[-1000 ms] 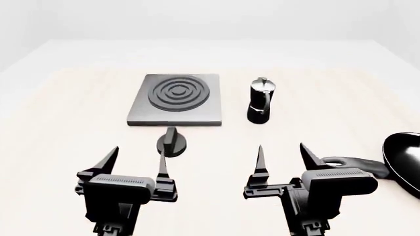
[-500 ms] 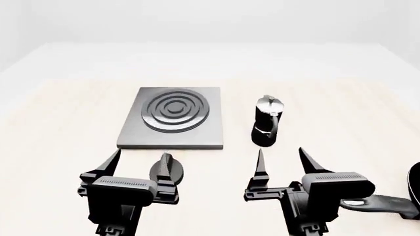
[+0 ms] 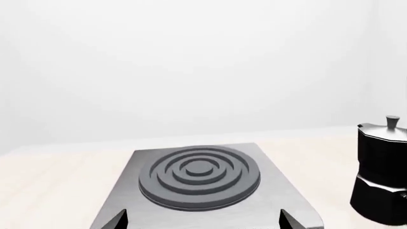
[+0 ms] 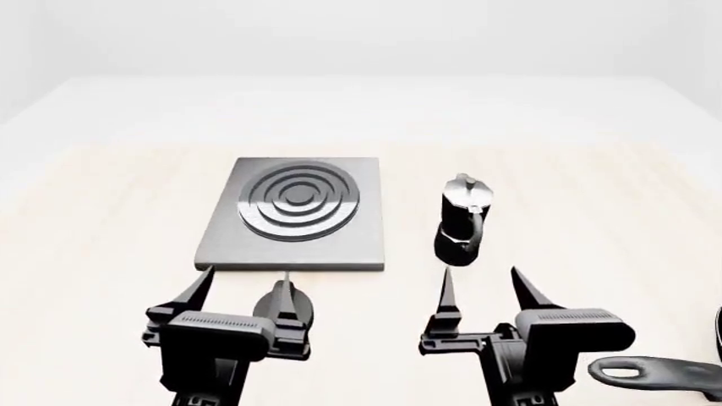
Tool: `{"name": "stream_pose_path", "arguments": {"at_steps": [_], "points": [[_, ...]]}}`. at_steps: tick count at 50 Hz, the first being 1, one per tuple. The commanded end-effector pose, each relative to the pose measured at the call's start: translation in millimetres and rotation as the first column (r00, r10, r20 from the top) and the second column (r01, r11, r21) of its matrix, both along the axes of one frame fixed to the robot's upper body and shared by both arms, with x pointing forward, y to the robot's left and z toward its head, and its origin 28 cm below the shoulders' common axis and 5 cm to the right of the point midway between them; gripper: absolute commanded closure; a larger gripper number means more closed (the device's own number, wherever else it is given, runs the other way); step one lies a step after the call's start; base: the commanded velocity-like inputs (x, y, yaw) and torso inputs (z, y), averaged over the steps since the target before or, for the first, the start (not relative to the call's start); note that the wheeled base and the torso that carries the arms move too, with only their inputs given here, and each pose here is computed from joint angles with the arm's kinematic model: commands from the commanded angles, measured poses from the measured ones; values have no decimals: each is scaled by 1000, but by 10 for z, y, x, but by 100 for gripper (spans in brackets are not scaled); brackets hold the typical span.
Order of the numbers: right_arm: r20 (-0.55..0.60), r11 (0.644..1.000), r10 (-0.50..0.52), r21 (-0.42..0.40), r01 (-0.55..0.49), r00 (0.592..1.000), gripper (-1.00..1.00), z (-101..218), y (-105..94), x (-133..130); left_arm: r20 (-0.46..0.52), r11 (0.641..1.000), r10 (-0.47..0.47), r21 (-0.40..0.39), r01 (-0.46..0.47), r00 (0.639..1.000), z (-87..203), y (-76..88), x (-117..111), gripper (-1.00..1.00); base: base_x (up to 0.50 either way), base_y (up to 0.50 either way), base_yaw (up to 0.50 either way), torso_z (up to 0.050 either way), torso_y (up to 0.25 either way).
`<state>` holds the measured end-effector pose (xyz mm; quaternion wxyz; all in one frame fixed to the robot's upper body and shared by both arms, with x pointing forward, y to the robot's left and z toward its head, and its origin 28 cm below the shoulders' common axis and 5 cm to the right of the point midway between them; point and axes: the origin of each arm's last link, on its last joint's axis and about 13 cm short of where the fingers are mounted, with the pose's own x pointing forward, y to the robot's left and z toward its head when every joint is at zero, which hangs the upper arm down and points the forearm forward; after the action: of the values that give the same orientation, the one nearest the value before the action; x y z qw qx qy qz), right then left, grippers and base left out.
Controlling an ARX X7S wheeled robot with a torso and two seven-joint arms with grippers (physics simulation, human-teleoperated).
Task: Put the frying pan on the stove.
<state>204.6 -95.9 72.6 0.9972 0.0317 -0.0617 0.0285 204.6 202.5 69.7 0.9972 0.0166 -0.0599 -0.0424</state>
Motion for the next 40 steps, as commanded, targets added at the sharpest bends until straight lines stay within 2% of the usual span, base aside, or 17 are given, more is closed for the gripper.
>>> {"name": "stream_pose_path", "arguments": {"at_steps": [1, 9, 11, 12, 17, 18, 19, 33, 40], "points": [[3, 1000, -9, 4, 9, 1000, -100, -21, 15, -29, -6, 1000, -4, -1, 4, 1000, -22, -5, -14, -100, 0, 0, 0, 0, 0], [-6, 993, -88, 82, 88, 996, -100, 21, 25, -156, -5, 1000, -6, -3, 6, 1000, -21, -9, -3, -100, 0, 0, 0, 0, 0], [2, 991, -110, 80, 109, 994, -100, 23, 26, -167, -5, 1000, -6, -4, 6, 1000, -22, -11, -3, -100, 0, 0, 0, 0, 0], [28, 929, -357, 117, 352, 934, -100, 39, -42, -309, -4, 1000, 1, -30, -1, 1000, -56, 11, 13, -100, 0, 0, 0, 0, 0], [48, 918, -383, 133, 374, 923, -100, 80, -34, -311, -4, 999, 0, -33, 0, 1000, -54, 11, 13, -100, 0, 0, 0, 0, 0], [35, 917, -365, 186, 353, 930, -100, 87, -30, -316, -3, 999, 0, -33, 0, 1000, -53, 12, 11, -100, 0, 0, 0, 0, 0], [31, 914, -369, 193, 356, 929, -100, 92, -35, -320, -3, 999, 0, -33, -1, 1000, -51, 14, 10, -100, 0, 0, 0, 0, 0], [45, 890, -446, 132, 437, 894, -100, 84, -57, -341, -3, 1000, 3, -31, -3, 1000, -46, 18, -3, -100, 0, 0, 0, 0, 0], [46, 852, -508, 177, 493, 860, -100, 104, -85, -356, -5, 1000, 3, -29, -3, 1000, -55, 16, 1, -100, 0, 0, 0, 0, 0]]}}
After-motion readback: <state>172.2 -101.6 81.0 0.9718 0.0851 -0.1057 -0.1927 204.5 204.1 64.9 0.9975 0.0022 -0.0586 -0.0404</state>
